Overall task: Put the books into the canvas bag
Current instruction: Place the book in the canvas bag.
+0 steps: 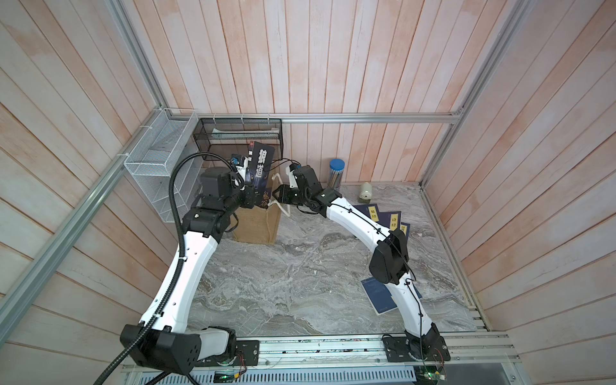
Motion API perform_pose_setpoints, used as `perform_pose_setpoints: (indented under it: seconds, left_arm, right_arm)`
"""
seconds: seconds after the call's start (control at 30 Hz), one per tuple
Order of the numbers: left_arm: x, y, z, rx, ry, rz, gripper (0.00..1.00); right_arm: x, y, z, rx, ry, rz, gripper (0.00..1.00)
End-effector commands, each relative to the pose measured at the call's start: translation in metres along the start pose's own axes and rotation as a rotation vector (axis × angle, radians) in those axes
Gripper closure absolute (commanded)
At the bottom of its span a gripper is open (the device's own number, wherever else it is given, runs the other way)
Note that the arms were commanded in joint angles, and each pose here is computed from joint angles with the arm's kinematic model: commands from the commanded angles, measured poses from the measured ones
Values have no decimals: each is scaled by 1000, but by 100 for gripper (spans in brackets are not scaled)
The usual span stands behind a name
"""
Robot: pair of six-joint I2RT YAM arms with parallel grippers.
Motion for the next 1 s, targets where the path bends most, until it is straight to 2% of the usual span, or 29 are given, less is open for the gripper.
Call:
perform_pose_setpoints:
  seconds: [0.0,0.23,0.43,0.53,0.7,0.83,0.97]
  left_arm:
    - [2,8,-21,53,-42,45,97]
    - [-25,19,-3,69,149,-1,97]
    - [-38,25,4,56,250,-27,97]
    - [-47,25,4,59,299,-12,97]
    - [-66,24,8,75,388,29,98]
    - [-76,21,13,85,421,58,98]
    - [-83,18,20,84,445,90,98]
  right_arm:
    - [-6,4,8,-6,38,-22,63]
    - [-9,4,9,-11,47,-38,69]
    - [-12,6,10,-22,57,-68,71]
    - [-14,7,11,-17,63,-84,80]
    - [-12,10,7,-9,48,-93,82]
    - [-10,13,6,14,43,-103,99]
    - [-11,12,6,23,43,-100,100]
Point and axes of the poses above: each gripper's point midway between its finger pads, its own x axis back along the fingers, its own y axis along the line the jaws close on, z = x × y, the point moved 6 cm from there along x, back along the fingers, and after that the axes turned 5 degrees about -x, right-handed, at the moved point
